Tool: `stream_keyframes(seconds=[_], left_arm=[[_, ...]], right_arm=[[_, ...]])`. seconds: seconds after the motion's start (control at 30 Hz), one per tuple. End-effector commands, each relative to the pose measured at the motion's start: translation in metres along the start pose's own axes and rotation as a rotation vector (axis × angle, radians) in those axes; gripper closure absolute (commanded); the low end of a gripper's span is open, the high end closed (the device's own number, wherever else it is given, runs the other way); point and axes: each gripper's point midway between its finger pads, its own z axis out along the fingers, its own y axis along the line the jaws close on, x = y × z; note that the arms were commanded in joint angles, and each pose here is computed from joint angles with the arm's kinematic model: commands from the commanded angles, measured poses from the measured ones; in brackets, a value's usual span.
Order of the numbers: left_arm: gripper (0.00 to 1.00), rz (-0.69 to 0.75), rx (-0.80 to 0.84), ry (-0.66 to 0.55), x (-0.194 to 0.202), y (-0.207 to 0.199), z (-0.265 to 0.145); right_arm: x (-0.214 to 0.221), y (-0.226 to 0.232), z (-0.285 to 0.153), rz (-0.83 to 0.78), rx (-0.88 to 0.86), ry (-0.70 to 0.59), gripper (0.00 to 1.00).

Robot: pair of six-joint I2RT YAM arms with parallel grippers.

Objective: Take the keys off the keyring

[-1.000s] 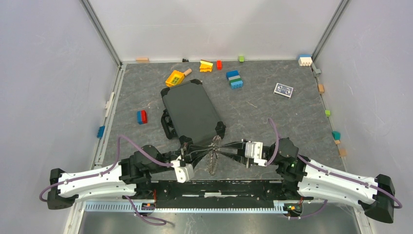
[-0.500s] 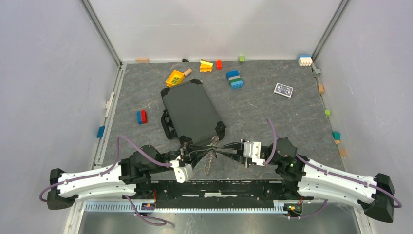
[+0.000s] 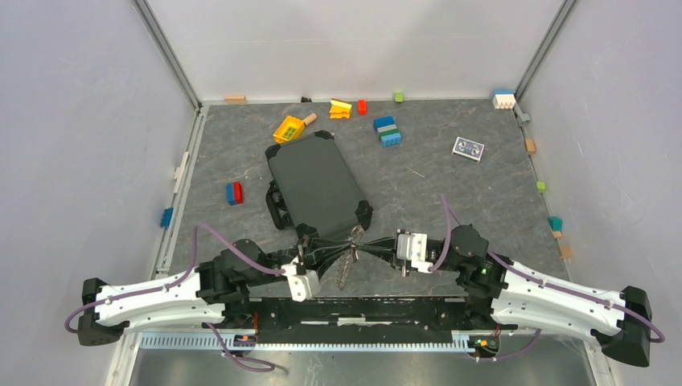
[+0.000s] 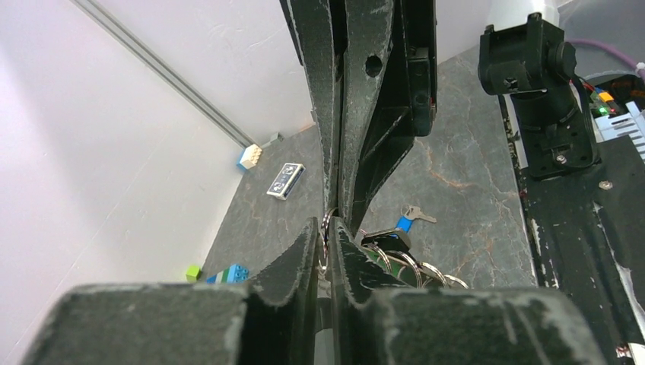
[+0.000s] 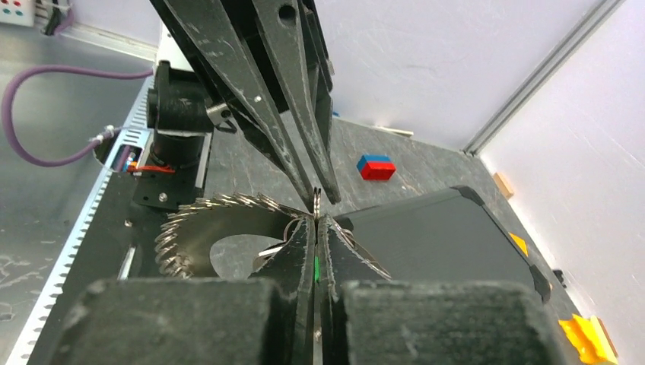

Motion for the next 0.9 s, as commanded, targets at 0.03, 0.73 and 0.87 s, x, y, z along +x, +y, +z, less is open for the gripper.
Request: stream_keyframes(seconds=[0.03, 0.73, 0.87], left_arm=[[0.78, -0.016, -0.047, -0.046, -0.015, 0.012, -0.002], [0.69, 0.094, 0.043, 0.202, 0.009, 0.02, 0.009], [0.7, 0.101, 0.037, 0.212, 0.01, 0.022, 0.011]], right_arm=[[-0.012, -0.018, -0.003, -0.053, 0.039, 0.07, 1.0], [-0.004, -0.047, -0.009, -0.125, 0.014, 0.419, 1.0], [-0.006, -0.047, -0.008, -0.121, 0.003, 0.423, 1.0]])
